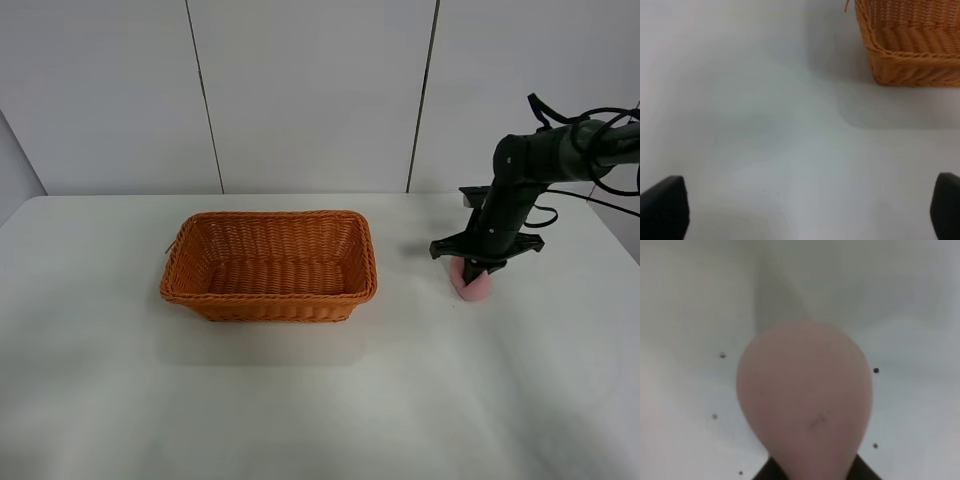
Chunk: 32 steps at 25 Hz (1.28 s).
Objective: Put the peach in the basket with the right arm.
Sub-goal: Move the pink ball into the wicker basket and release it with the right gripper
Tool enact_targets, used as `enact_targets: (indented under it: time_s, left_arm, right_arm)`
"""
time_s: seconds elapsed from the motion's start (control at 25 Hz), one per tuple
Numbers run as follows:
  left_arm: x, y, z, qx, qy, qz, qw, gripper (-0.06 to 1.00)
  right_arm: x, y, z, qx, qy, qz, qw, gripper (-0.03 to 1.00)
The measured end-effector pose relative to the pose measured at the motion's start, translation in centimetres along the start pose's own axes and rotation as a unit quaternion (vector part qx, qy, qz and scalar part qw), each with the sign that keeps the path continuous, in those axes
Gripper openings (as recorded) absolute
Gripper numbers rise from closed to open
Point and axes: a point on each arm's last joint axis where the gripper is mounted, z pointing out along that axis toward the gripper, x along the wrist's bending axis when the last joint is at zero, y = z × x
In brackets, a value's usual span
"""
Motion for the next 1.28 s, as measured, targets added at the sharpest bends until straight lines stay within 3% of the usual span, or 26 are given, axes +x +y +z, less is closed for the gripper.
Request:
enact_targets:
  time_s: [0.12, 0.44, 0.72, 0.88, 1.28]
  left_arm:
    - [0.0, 0.0, 0.0, 0.0, 0.0, 0.0, 1.0, 0.99]
    - [0.0, 0.0, 0.0, 0.0, 0.0, 0.0, 1.0, 0.99]
    - [0.0, 0.0, 0.0, 0.0, 0.0, 0.0, 1.0, 0.99]
    - [0.0, 0.0, 0.0, 0.0, 0.0, 0.0, 1.0, 0.99]
    - [0.0, 0.0, 0.0, 0.0, 0.0, 0.0, 1.0, 0.99]
  right_arm:
    - [0.0, 0.4, -2.4, -0.014, -0.004, -0.004, 1.0, 0.0]
    - [0.2, 3.2, -13.7, -0.076, -0.004, -0.008, 0.997, 0.0]
    - [1.1, 4.3, -17.2, -0.132, 0.0, -0.016, 0.991, 0.0]
    - [4.9, 4.1, -18.5, -0.151, 0.013, -0.057, 0.987, 0.0]
    - [19.8, -0.9, -19.5, -0.16, 0.066, -0.223, 0.959, 0.0]
